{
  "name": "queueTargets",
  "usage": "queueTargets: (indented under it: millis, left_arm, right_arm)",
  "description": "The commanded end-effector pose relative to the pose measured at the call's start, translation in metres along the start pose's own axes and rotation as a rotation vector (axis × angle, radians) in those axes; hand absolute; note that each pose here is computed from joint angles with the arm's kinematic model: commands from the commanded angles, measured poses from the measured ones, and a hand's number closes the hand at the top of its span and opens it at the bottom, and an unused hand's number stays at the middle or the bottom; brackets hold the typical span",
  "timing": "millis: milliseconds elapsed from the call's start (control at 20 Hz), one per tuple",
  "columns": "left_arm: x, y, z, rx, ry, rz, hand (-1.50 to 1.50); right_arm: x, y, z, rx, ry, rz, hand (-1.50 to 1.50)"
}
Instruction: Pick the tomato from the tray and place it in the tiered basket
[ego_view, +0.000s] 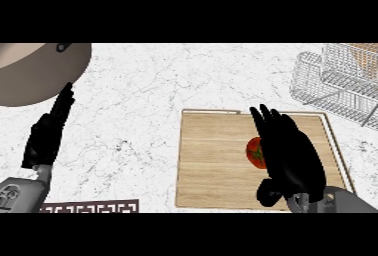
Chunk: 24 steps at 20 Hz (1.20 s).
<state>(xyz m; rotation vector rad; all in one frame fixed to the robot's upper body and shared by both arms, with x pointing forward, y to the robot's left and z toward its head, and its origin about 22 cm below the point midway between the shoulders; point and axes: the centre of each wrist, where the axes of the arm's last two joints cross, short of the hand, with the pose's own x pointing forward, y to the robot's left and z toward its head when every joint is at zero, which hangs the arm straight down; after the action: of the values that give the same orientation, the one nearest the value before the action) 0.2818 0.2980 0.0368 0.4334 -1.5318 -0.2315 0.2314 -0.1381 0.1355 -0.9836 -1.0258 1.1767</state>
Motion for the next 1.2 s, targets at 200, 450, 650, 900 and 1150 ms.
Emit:
queueTargets:
  millis: [200, 450, 650, 900, 1150]
  left_arm:
    - [0.007, 0.007, 0.007, -0.009, 0.002, 0.004, 0.00]
    - [0.003, -0.007, 0.006, 0.017, 0.006, -0.003, 0.00]
    - [0.002, 0.001, 0.000, 0.006, -0.003, -0.007, 0.00]
    - [-0.014, 0.013, 0.001, -0.001, -0.009, -0.007, 0.00]
    - [0.011, 0.010, -0.005, 0.011, -0.001, 0.001, 0.00]
  right_arm:
    - [0.026, 0.026, 0.012, -0.040, 0.162, 0.176, -1.50]
    - [0.021, 0.020, 0.014, -0.055, 0.148, 0.190, -1.50]
    - [0.019, 0.038, 0.001, -0.033, 0.176, 0.203, -1.50]
    - [0.026, 0.041, -0.001, -0.021, 0.199, 0.186, -1.50]
    - [0.021, 0.046, -0.015, 0.008, 0.226, 0.177, -1.50]
